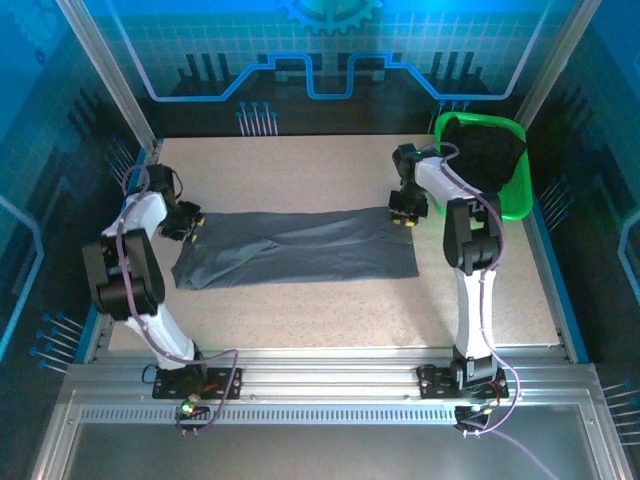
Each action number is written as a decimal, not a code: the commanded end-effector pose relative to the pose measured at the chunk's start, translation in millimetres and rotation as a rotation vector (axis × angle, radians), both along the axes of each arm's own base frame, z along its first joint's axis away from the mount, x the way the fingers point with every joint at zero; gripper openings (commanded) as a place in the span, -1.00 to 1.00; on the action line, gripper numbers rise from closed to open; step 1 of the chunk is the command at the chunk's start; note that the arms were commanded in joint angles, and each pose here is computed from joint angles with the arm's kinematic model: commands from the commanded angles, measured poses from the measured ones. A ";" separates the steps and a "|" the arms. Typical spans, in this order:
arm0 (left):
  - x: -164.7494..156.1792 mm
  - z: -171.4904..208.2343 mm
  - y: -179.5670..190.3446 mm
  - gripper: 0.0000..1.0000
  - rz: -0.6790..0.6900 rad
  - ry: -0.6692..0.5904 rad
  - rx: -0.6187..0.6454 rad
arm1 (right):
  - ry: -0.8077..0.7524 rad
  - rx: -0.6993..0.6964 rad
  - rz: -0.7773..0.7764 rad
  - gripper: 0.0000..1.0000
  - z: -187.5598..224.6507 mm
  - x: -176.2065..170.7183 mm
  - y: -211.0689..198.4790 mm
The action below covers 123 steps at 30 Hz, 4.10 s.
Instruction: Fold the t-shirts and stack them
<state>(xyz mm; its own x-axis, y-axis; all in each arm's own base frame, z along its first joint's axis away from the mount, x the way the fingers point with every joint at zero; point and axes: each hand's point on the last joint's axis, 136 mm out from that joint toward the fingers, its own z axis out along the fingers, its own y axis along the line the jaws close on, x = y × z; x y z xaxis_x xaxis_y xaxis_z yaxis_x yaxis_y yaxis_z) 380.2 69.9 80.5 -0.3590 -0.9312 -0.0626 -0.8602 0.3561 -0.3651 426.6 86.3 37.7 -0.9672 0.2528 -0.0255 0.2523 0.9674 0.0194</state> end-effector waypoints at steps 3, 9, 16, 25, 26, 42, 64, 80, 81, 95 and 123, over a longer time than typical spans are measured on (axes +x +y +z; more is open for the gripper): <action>-23.0 -7.4 -44.8 -0.26 -0.167 0.030 -0.025 | -0.023 0.055 -0.014 -0.51 5.9 -30.9 11.4; -9.4 -3.9 -73.2 -0.01 -0.262 -0.052 -0.105 | -0.005 0.032 0.020 -0.52 0.2 -54.4 6.2; 11.8 -24.0 -95.2 0.04 -0.474 -0.016 0.005 | 0.046 -0.018 0.049 -0.50 -8.7 -73.7 -6.4; 37.7 -25.7 -94.0 -0.02 -0.603 -0.072 0.167 | 0.040 -0.022 0.058 -0.50 -6.2 -73.3 -8.6; 36.1 -30.5 -94.4 -0.02 -0.616 -0.040 0.173 | 0.038 -0.022 0.057 -0.50 -5.8 -73.1 -8.4; 19.7 -58.1 -108.2 -0.37 -0.651 0.127 0.208 | 0.027 -0.029 0.056 -0.50 -2.6 -70.7 -8.7; -44.1 6.5 -127.0 -1.00 -0.505 0.200 0.117 | -0.002 -0.057 0.077 -0.50 5.7 -60.2 -12.9; -104.1 -27.0 -183.5 -1.00 -0.262 0.300 -0.065 | -0.069 -0.076 0.072 -0.50 24.3 -55.7 -17.3; -106.2 -29.0 -184.4 -1.00 -0.258 0.308 -0.066 | -0.070 -0.076 0.067 -0.50 24.6 -55.4 -17.9; -115.0 7.7 -154.4 -0.25 -0.205 0.196 -0.071 | -0.072 0.011 -0.024 -0.50 20.0 -53.3 2.6; -192.2 -40.7 -112.1 -0.61 -0.158 0.347 -0.033 | -0.108 0.041 0.082 -0.49 38.4 -51.4 37.9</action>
